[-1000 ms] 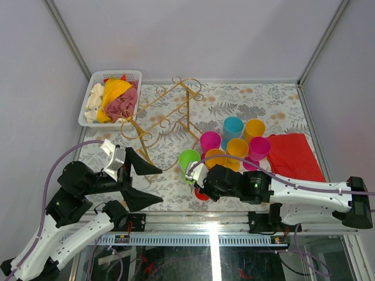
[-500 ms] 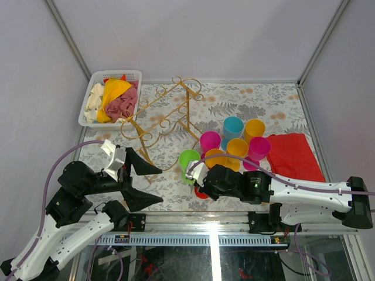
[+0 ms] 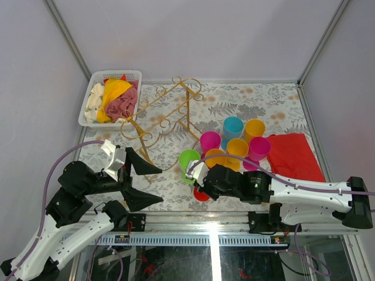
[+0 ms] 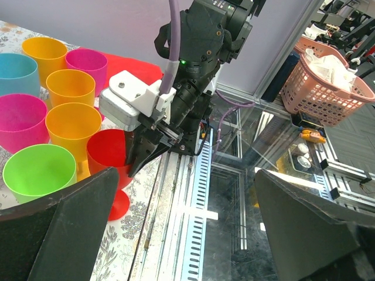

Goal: Take the wine glass off the wine glass rack
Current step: Place the wine glass at the center of the board, then reset both arms

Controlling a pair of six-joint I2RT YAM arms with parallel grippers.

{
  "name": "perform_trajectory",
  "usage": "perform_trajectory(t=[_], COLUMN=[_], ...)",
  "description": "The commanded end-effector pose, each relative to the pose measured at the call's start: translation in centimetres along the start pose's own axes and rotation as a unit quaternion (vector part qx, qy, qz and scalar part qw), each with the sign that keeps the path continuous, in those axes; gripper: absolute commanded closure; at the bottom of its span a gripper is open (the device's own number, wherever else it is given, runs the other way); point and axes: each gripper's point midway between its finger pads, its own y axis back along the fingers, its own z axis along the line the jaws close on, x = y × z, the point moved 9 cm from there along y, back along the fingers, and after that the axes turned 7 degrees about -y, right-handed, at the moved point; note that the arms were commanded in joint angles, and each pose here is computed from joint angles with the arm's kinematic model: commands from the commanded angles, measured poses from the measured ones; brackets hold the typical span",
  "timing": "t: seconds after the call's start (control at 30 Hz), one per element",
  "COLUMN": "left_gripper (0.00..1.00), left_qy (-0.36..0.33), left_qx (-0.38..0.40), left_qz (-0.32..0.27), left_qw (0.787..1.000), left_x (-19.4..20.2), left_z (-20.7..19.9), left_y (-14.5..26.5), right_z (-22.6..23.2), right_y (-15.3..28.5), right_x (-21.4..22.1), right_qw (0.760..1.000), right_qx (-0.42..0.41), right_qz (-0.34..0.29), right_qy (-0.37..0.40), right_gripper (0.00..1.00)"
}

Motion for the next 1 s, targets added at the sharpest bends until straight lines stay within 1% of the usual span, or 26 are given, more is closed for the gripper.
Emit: perform_trajectory(t=[0.0, 0.13, 0.3, 0.47, 0.57, 0.67, 0.8, 0.87, 0.97], left_gripper=[0.0, 0.0, 0.0, 0.0, 0.0, 0.0, 0.0, 0.0, 0.0], left_qy=[-0.018, -0.028, -0.039, -0.042, -0.047, -0.033, -0.02, -0.016, -0.02], left_qx=[0.005, 0.004, -0.003, -0.042, -0.078, -0.132, -0.183, -0.214, -0.273], left_qz=[-0.01, -0.017, -0.021, -0.022, -0.02, -0.008, 0.036, 0.038, 0.034], left_qw=[1.0, 0.999, 0.999, 0.998, 0.996, 0.991, 0.982, 0.976, 0.961], left_x=[-1.0, -1.6, -3.1, -5.0, -7.0, -8.9, -10.2, -10.7, -11.2], left_z=[-0.4, -0.6, -0.3, 0.7, 1.7, 3.0, 5.0, 6.0, 7.3], left_y=[0.2, 0.3, 0.0, -0.9, -1.6, -2.4, -3.7, -4.2, -4.2], right_z=[-0.2, -0.4, -0.5, -0.9, -1.4, -2.6, -3.8, -4.3, -5.2], right_y=[0.4, 0.9, 1.7, 2.9, 3.7, 4.7, 5.8, 6.3, 7.1], right_x=[-1.4, -1.8, -2.6, -3.3, -3.9, -4.4, -5.2, -5.4, -5.3], right_qw=[0.999, 0.998, 0.995, 0.99, 0.983, 0.967, 0.94, 0.925, 0.901], right_qx=[0.02, 0.028, 0.03, 0.047, 0.067, 0.124, 0.182, 0.208, 0.249], right_qz=[-0.045, -0.059, -0.092, -0.133, -0.167, -0.214, -0.278, -0.304, -0.337], right_qy=[-0.003, -0.008, -0.017, -0.031, -0.039, -0.058, -0.08, -0.091, -0.112], right_gripper=[0.8, 0.73, 0.71, 0.69, 0.62, 0.54, 0.46, 0.43, 0.34])
